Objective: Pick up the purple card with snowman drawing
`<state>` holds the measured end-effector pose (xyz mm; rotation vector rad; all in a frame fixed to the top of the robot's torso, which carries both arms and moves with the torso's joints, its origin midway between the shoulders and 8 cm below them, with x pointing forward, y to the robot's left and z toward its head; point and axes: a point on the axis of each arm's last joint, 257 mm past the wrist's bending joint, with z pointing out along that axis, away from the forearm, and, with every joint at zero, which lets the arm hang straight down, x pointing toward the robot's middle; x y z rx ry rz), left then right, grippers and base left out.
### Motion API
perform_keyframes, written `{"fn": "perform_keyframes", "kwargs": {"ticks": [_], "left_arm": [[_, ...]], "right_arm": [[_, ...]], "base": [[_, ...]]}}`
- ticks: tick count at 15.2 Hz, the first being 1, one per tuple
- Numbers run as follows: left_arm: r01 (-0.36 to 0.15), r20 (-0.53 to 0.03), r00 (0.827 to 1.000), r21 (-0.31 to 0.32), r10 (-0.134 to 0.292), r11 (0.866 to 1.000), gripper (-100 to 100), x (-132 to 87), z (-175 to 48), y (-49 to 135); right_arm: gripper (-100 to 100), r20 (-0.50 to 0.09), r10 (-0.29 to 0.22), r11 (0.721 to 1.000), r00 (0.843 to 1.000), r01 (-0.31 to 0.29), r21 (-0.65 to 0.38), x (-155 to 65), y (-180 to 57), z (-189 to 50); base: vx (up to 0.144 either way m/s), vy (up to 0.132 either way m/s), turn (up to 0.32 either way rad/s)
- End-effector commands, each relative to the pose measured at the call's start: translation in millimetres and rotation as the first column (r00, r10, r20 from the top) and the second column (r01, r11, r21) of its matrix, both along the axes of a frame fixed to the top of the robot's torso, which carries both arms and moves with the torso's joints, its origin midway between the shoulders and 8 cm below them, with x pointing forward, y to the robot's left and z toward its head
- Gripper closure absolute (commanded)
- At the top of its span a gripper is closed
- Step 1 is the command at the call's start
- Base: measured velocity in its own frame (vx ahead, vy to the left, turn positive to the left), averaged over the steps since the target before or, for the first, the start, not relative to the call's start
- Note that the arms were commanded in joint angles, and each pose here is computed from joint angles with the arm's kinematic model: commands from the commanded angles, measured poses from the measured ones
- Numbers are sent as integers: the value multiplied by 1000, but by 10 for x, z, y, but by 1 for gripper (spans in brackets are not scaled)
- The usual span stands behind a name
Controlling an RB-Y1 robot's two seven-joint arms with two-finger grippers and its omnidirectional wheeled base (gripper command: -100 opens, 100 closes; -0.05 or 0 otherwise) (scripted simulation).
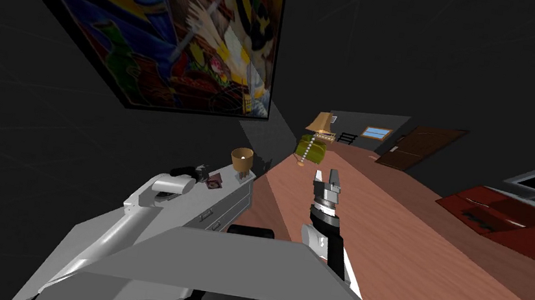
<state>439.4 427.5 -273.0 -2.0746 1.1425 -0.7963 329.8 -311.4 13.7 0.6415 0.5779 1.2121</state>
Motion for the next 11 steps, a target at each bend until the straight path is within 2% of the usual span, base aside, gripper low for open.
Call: {"fn": "perform_keyframes", "kwargs": {"ticks": [1,3,6,8,11], "left_arm": [[-30,-42,999,-26,29,999,-100,-51,-82,55],[-35,-62,997,-28,33,999,-100,-88,-120,60],[-85,-128,989,-65,76,994,-100,-171,-231,140],[-91,-149,986,-66,80,994,-100,-214,-267,142],[-138,-210,971,-96,116,986,-100,-300,-355,206]], "right_arm": [[0,0,0,1000,1000,0,0,0,0,0],[0,0,0,1000,1000,0,0,0,0,0],[0,0,0,1000,1000,0,0,0,0,0],[0,0,0,1000,1000,0,0,0,0,0],[0,0,0,1000,1000,0,0,0,0,0]], "base": [[-56,44,-205],[-59,51,-146],[-54,54,-237],[-49,59,-183],[-50,51,-196]]}}
